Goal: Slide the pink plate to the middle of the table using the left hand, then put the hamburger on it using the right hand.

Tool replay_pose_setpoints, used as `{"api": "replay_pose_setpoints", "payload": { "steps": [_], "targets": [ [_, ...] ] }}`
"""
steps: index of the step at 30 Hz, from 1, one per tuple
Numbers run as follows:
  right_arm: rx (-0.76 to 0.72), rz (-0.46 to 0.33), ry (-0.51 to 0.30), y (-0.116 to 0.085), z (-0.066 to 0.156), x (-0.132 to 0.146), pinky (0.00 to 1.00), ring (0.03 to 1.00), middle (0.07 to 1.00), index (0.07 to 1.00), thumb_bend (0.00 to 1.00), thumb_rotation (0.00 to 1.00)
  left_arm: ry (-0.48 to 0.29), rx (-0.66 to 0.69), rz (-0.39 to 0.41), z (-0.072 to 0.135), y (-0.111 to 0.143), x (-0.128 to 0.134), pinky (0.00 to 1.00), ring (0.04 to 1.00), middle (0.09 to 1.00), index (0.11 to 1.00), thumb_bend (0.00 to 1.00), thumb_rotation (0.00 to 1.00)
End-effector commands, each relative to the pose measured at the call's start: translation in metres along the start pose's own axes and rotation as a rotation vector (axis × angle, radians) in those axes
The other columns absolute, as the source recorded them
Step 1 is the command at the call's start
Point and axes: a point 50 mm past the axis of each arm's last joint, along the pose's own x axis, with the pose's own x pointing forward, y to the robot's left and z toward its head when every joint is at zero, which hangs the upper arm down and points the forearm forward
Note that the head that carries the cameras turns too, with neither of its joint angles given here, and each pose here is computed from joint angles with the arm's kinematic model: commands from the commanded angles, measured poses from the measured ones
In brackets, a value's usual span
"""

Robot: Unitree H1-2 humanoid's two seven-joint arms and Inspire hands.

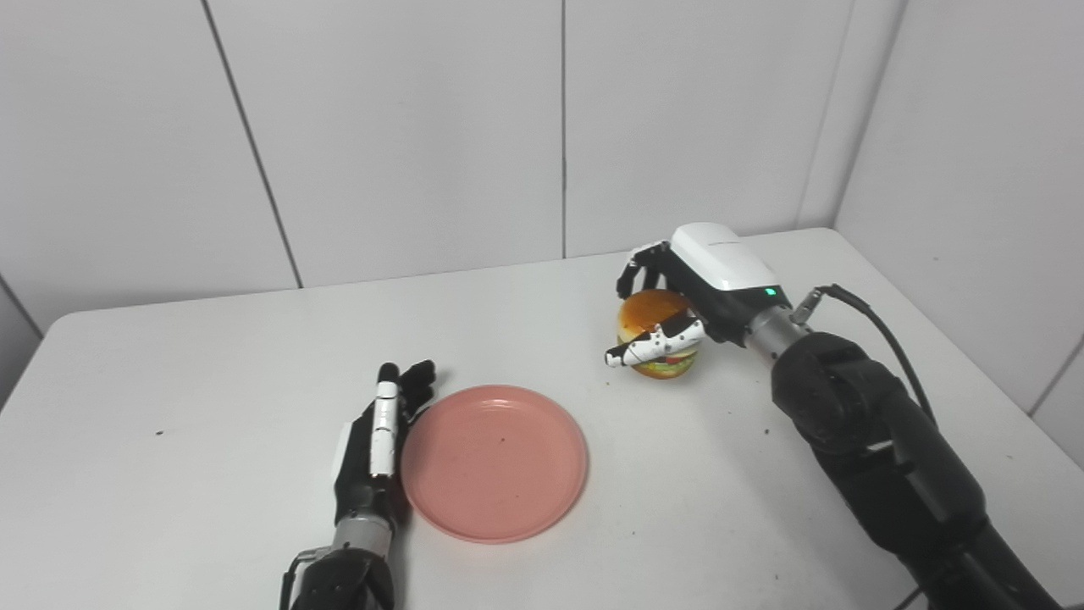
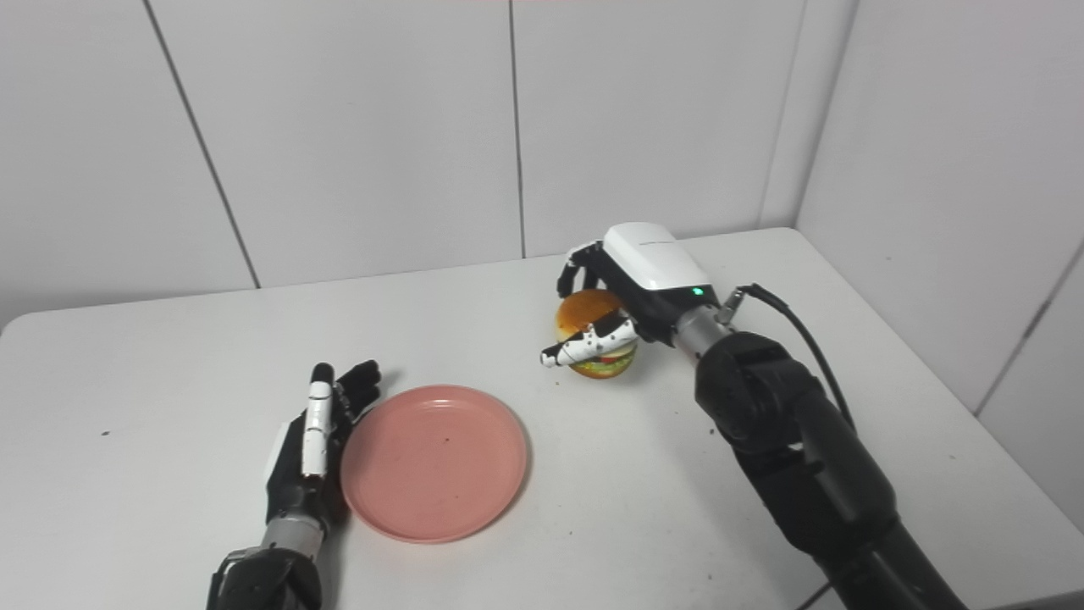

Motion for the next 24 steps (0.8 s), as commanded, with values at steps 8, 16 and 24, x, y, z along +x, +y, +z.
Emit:
{"api": "replay_pose_setpoints", "payload": {
  "steps": [8, 16, 24],
  "targets": [
    [-0.008, -0.005, -0.138, 0.000, 0.036, 0.019, 0.25, 0.327, 0.417, 0.543, 0.71, 0.32, 0.011, 0.008, -0.003, -0.005, -0.030, 0.006, 0.86, 0.892, 0.842, 0.717, 0.65, 0.98],
    [-0.016, 0.036, -0.209, 0.013, 0.048, 0.028, 0.30, 0.379, 0.451, 0.559, 0.72, 0.36, 0.013, -0.003, -0.006, -0.009, -0.045, 0.013, 0.85, 0.907, 0.864, 0.711, 0.66, 0.95],
    [-0.013, 0.036, -0.273, 0.018, 0.062, 0.036, 0.28, 0.351, 0.427, 0.530, 0.72, 0.39, 0.002, 0.017, -0.003, -0.010, -0.047, 0.015, 0.97, 0.917, 0.851, 0.711, 0.66, 0.96]
  ]
}}
